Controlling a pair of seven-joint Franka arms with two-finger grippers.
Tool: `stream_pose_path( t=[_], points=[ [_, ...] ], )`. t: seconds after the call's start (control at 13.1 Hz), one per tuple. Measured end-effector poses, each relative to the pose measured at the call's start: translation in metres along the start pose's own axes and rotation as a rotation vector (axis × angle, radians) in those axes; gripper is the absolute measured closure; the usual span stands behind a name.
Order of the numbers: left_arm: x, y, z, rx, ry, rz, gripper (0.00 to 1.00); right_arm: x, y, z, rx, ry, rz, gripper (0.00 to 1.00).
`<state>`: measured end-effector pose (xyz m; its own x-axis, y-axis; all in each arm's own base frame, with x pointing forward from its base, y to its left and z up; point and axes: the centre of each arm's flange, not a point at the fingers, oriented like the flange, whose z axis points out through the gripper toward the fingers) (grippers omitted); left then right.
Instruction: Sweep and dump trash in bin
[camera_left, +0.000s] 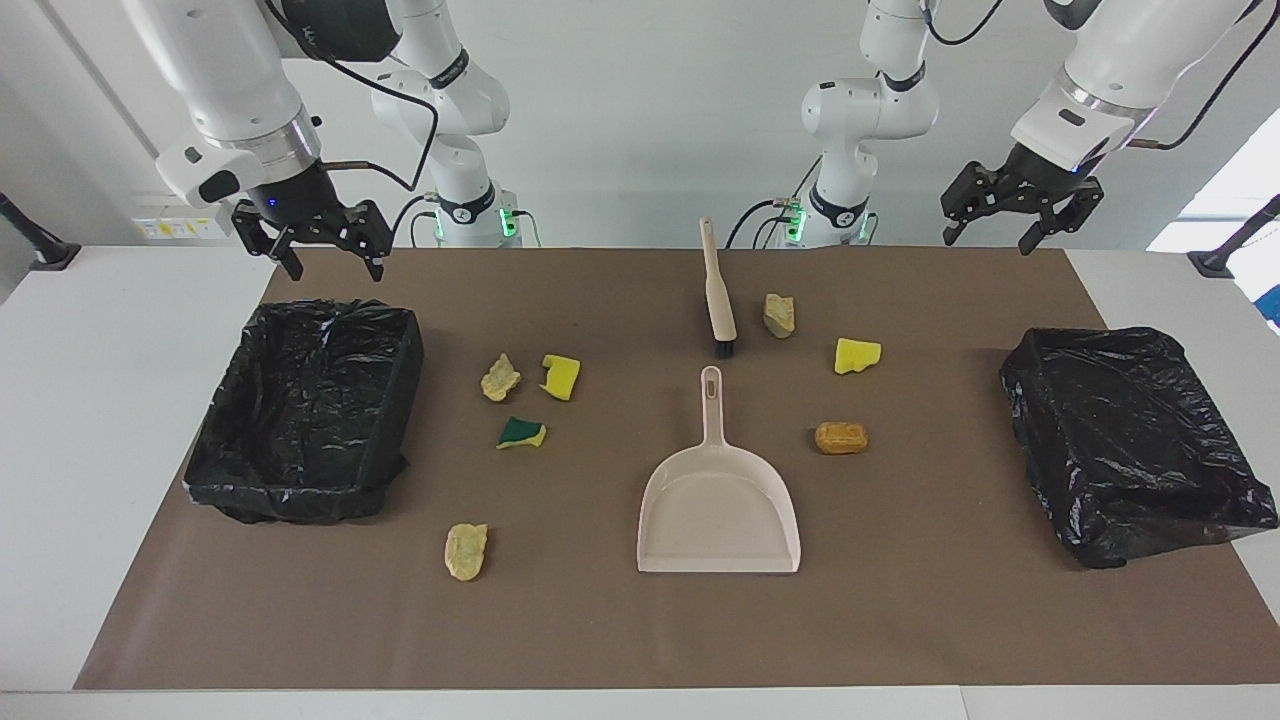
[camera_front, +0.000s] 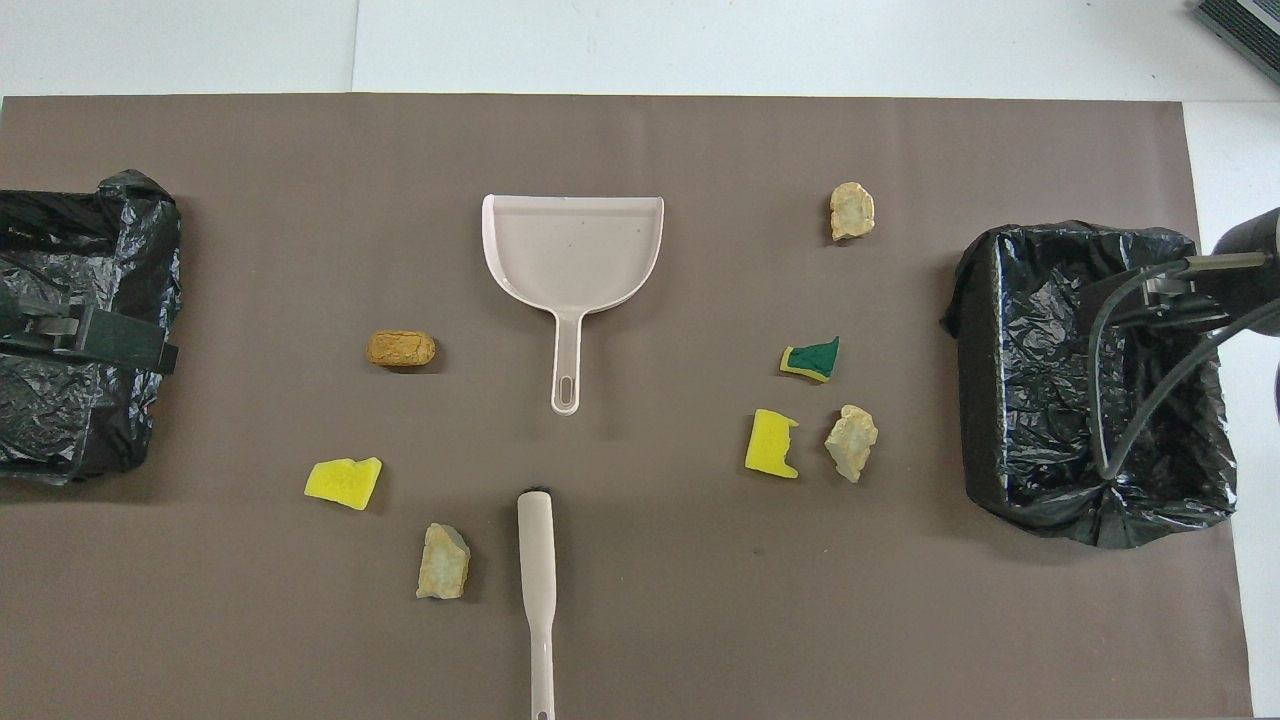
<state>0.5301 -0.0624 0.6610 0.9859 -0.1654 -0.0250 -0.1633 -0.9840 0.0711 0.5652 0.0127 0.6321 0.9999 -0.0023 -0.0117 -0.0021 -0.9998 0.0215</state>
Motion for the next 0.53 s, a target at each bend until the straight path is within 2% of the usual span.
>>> stream_pose_path(
  t=[0.53],
  points=[
    [-0.0008,0.0009,-0.0007,0.004,0.000,0.002,0.00,0.0000,-0.0010,-0.0001,0.000,0.000,0.012,0.00]
  ],
)
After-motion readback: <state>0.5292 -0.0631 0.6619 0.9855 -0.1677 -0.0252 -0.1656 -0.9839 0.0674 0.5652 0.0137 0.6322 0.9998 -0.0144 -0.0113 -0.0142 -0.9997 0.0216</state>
